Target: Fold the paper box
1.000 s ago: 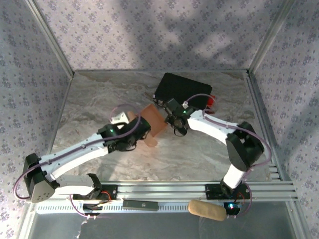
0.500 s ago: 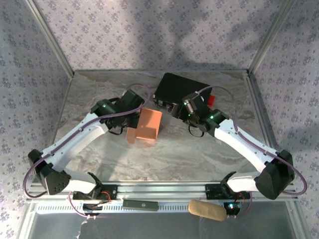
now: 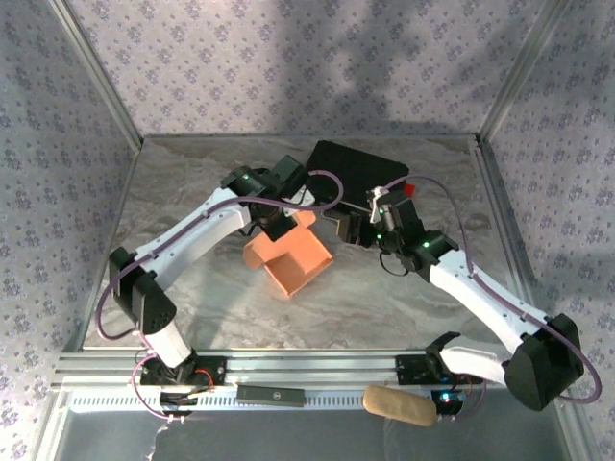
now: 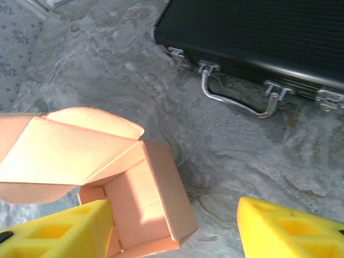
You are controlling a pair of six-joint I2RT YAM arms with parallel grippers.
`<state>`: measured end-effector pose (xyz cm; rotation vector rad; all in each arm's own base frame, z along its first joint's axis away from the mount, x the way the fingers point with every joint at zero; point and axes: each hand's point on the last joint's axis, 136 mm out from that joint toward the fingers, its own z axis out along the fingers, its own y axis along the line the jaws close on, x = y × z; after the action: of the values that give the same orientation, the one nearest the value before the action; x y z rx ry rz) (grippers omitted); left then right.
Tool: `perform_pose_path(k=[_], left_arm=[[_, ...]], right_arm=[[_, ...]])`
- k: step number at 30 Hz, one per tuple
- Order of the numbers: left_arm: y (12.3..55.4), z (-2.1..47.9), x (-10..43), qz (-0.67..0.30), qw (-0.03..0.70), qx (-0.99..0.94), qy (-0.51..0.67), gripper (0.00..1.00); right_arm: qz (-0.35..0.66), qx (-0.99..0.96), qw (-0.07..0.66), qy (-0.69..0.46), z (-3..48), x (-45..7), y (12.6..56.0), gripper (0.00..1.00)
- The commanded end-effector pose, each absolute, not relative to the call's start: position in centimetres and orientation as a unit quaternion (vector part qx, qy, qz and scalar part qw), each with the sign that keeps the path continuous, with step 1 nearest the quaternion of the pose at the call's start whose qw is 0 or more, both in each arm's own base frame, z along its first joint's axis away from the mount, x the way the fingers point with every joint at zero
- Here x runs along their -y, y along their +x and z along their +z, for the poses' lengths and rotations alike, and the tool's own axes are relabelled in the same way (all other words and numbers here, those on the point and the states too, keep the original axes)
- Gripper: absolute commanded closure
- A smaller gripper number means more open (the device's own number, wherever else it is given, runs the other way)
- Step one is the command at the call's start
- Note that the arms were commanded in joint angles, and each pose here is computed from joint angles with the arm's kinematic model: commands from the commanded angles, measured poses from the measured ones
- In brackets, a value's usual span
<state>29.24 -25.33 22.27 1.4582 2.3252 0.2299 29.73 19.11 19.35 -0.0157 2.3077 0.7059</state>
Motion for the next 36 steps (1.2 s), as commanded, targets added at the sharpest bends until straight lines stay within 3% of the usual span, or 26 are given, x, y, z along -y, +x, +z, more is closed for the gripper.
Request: perform_pose_path(k=[1,6,14,15,16,18,19,22,25,30,33,36], left_arm=[[27.9,22.6,26.9,0.119,0.166,-0.749,0.63,1.0],[28.8,20.5,29.1,0.147,0.148,-0.715,0.667,1.0],[30.3,21.9,32.6,0.163,0.23,-0.707,0.648,0.71],[30.3,22.6,33.0,0.165,0.248,-0.707,0.642,0.64],[30.3,23.4,33.3,0.162,0.265,-0.709,0.633,0.34],[30.0,25.1,33.8,0.143,0.297,-0.717,0.615,0.18],[30.1,26.5,33.9,0.131,0.322,-0.726,0.593,0.01],[30.6,29.5,31.8,0.094,0.365,-0.771,0.514,0.0],[30.1,30.0,27.0,0.027,0.334,-0.842,0.423,0.04],[28.5,24.7,18.9,-0.025,0.257,-0.92,0.295,0.06],[28.1,21.7,17.4,-0.113,0.225,-0.937,0.243,0.07],[28.8,19.8,16.3,-0.152,0.211,-0.943,0.209,0.16]], right_arm=[[0.28,-0.891,0.357,0.001,18.7,-18.3,29.4,0.36],[0.265,-0.898,0.35,0.024,17.2,-16.7,28.9,0.36],[0.265,-0.903,0.339,0.02,16.0,-15.9,27.9,0.36],[0.267,-0.903,0.336,0.019,15.9,-15.9,27.9,0.35],[0.271,-0.903,0.332,0.015,15.9,-16.1,27.8,0.35],[0.277,-0.902,0.331,0.001,16.1,-16.5,27.7,0.34],[0.279,-0.901,0.333,-0.006,16.3,-16.7,27.6,0.34],[0.285,-0.896,0.34,-0.034,16.9,-17.3,27.5,0.32],[0.288,-0.889,0.347,-0.078,18.0,-18.4,27.4,0.31],[0.254,-0.894,0.334,-0.156,18.7,-20.5,28.1,0.31],[0.235,-0.901,0.307,-0.195,17.9,-21.8,28.9,0.31],[0.224,-0.902,0.292,-0.226,17.2,-22.9,29.5,0.3]])
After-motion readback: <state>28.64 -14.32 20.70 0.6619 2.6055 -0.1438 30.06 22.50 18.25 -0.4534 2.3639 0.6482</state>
